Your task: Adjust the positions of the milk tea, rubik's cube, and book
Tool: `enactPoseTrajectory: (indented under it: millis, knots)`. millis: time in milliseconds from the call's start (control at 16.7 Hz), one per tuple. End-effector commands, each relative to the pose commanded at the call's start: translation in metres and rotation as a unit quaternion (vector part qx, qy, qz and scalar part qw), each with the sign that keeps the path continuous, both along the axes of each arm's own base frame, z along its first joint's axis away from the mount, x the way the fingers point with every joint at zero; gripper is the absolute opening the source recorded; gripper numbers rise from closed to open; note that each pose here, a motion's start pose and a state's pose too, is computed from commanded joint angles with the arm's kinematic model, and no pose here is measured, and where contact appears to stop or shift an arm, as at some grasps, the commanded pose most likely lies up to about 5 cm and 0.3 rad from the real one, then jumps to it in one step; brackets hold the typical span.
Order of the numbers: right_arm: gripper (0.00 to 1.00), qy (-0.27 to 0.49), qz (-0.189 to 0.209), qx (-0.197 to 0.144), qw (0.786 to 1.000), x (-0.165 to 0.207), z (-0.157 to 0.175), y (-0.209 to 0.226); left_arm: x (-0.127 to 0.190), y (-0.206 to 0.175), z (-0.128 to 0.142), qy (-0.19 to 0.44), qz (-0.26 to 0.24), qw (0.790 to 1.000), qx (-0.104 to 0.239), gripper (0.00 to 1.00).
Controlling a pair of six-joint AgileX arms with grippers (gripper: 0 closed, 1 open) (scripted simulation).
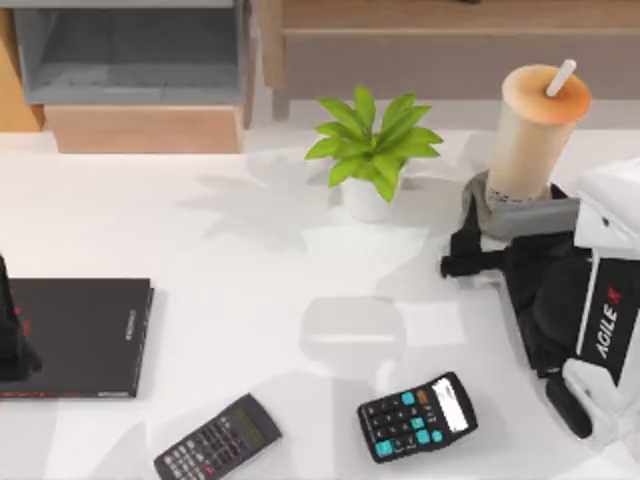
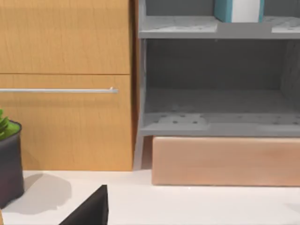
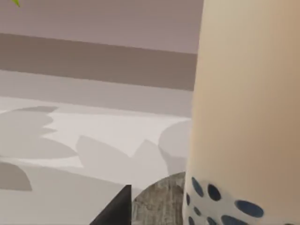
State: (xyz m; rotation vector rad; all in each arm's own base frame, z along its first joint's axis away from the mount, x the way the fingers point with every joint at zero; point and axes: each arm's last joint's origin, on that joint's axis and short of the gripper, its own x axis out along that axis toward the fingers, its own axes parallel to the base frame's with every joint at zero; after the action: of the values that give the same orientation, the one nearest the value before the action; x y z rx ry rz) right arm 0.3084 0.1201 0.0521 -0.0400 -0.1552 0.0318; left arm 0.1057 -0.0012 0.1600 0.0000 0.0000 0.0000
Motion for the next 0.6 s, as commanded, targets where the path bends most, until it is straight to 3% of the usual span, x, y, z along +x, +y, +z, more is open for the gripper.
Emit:
enactPoseTrajectory:
  millis: [240, 300, 600]
  knots:
    - [1.0, 0.015, 0.0, 0.001, 1.0, 0.0, -0.007, -0.001, 0.0, 0.0, 0.0, 0.0, 0.0, 1.0, 0.0, 1.0]
    - [1.0, 0.096, 0.009, -0.023, 0.995, 0.004, -0.054, 0.004, 0.0, 0.0, 0.0, 0.0, 0.0, 1.0, 0.0, 1.0]
    - [1.0, 0.048, 0.0, 0.0, 0.999, 0.014, -0.032, 0.003, 0.0, 0.0, 0.0, 0.0, 0.0, 1.0, 0.0, 1.0]
